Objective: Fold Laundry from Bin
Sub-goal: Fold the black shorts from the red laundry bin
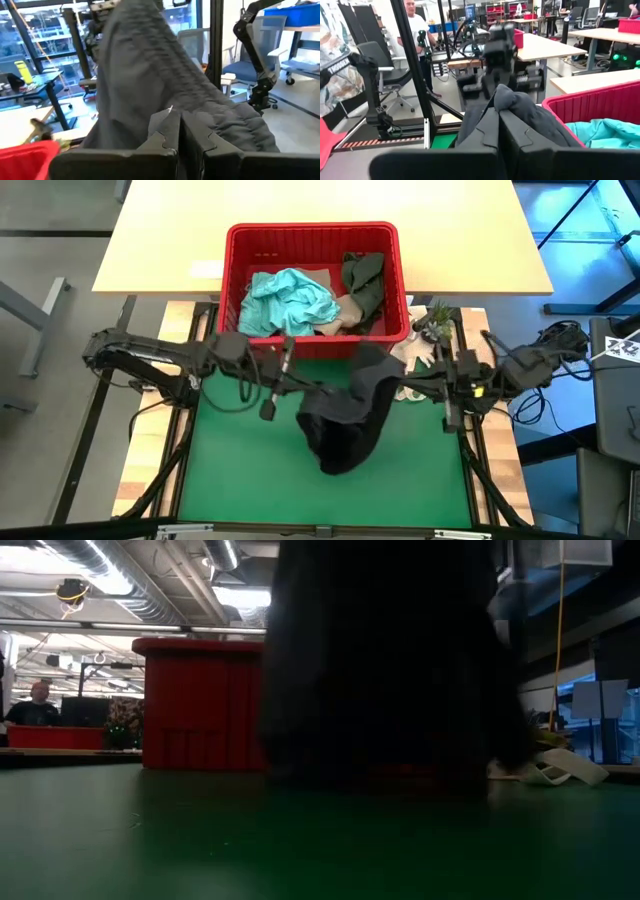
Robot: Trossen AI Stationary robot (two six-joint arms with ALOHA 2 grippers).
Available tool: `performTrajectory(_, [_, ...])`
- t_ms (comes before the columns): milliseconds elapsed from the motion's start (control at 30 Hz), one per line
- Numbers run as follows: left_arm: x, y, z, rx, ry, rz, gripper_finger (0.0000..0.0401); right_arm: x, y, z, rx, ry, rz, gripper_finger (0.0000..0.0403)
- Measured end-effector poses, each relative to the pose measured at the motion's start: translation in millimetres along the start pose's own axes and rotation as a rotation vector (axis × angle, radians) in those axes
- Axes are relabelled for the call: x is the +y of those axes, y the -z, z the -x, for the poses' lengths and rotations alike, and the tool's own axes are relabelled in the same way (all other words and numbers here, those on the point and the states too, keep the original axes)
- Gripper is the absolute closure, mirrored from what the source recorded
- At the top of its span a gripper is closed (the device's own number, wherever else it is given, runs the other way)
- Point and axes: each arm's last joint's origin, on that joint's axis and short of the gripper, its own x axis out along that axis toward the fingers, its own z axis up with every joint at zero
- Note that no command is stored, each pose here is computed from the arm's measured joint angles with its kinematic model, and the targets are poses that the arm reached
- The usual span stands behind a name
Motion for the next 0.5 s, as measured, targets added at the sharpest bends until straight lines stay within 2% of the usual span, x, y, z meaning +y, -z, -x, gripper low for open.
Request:
performTrajectory(167, [-13.2,10.3,-30.1,-0.085,0.014,-0.006,0.0401,-0.4,-5.8,14.5,-0.031,-0.015,-0.001,0.0402])
performTrajectory(333, [-22.1,17.8,-47.5,-0.147,0.015,-0.007,0.0401,-7.8,-12.1,25.8,-0.064,0.002,-0.013,0.0402])
performTrajectory(500, [-24.4,28.4,-58.8,-0.134,-0.027,-0.02,0.0399,-11.0,-13.4,26.5,-0.069,0.009,0.031,0.0402])
